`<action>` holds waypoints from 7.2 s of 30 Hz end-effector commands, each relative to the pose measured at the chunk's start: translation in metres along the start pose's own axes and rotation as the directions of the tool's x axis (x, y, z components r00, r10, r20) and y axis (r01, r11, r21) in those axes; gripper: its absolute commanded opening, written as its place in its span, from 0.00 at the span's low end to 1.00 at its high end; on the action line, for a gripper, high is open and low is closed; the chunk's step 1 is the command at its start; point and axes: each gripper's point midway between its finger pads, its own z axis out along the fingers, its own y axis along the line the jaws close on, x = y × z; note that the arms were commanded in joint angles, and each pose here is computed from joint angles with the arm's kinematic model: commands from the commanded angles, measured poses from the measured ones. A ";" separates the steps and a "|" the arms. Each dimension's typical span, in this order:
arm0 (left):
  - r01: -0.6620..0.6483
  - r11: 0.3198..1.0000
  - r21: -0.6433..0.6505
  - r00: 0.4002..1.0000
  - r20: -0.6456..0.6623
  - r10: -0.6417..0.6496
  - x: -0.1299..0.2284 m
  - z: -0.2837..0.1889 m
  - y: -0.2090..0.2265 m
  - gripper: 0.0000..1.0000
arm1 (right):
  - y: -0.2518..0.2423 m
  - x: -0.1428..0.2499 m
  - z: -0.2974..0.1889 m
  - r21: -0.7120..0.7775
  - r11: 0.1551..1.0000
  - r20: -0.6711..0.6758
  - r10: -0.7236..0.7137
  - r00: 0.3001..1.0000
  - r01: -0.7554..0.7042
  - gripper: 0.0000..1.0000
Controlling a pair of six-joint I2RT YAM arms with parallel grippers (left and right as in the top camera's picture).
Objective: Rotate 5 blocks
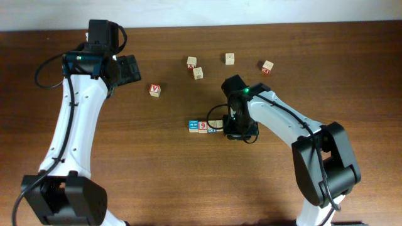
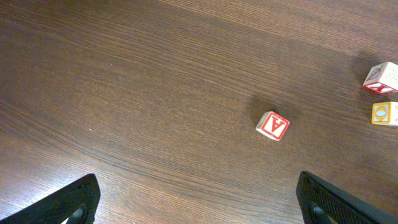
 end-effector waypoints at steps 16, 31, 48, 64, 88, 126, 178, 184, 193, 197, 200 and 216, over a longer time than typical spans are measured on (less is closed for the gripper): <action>0.016 1.000 -0.008 1.000 0.017 -0.016 -0.006 -0.002 0.000 0.99 | -0.005 -0.023 -0.010 0.074 0.936 0.096 -0.350 0.932 0.344 0.22; 0.016 1.000 -0.008 1.000 0.017 -0.016 -0.006 -0.002 0.000 0.99 | -0.036 -0.033 -0.013 -0.021 0.991 0.089 0.137 0.987 -0.136 0.17; 0.016 1.000 -0.008 1.000 0.017 -0.016 -0.006 -0.002 0.000 0.99 | -0.025 -0.049 0.002 -0.110 0.987 0.162 0.136 0.977 -0.119 0.17; 0.016 1.000 -0.008 1.000 0.017 -0.016 -0.006 -0.002 0.000 0.99 | -0.014 -0.057 -0.001 -0.138 0.990 0.207 -0.005 0.978 0.034 0.18; 0.016 1.000 -0.008 1.000 0.017 -0.016 -0.006 -0.002 0.000 0.99 | 0.008 -0.100 -0.010 -0.112 0.990 0.366 -0.035 0.930 0.082 0.12; 0.016 1.000 -0.008 1.000 0.017 -0.016 -0.006 -0.002 0.000 0.99 | -0.027 -0.119 -0.197 -0.247 0.965 0.483 0.039 0.875 0.093 0.31; -0.177 0.874 0.453 0.914 -0.255 0.317 0.112 0.045 -0.138 0.00 | -0.046 -0.081 -0.131 -0.162 0.987 0.351 0.040 0.935 0.019 0.48; -0.182 0.896 0.405 0.903 -0.292 0.315 0.140 0.082 -0.174 0.00 | -0.054 -0.086 -0.095 -0.162 0.987 0.366 0.078 0.927 -0.019 0.48; -0.206 0.921 0.331 0.915 -0.269 0.301 0.150 0.088 -0.189 0.00 | -0.065 -0.077 -0.037 -0.164 0.986 0.382 0.079 0.921 -0.017 0.52; -0.205 0.925 0.321 0.906 -0.295 0.303 0.162 0.092 -0.185 0.00 | -0.065 -0.077 -0.037 -0.165 0.986 0.382 0.079 0.921 -0.017 0.52; -0.213 0.921 0.325 0.900 -0.302 0.314 0.168 0.092 -0.186 0.00 | -0.065 -0.077 -0.037 -0.164 0.986 0.383 0.079 0.920 -0.016 0.52; -0.229 0.924 0.308 0.875 -0.351 0.333 0.193 0.095 -0.187 0.00 | -0.065 -0.077 -0.037 -0.164 0.986 0.383 0.079 0.921 -0.016 0.52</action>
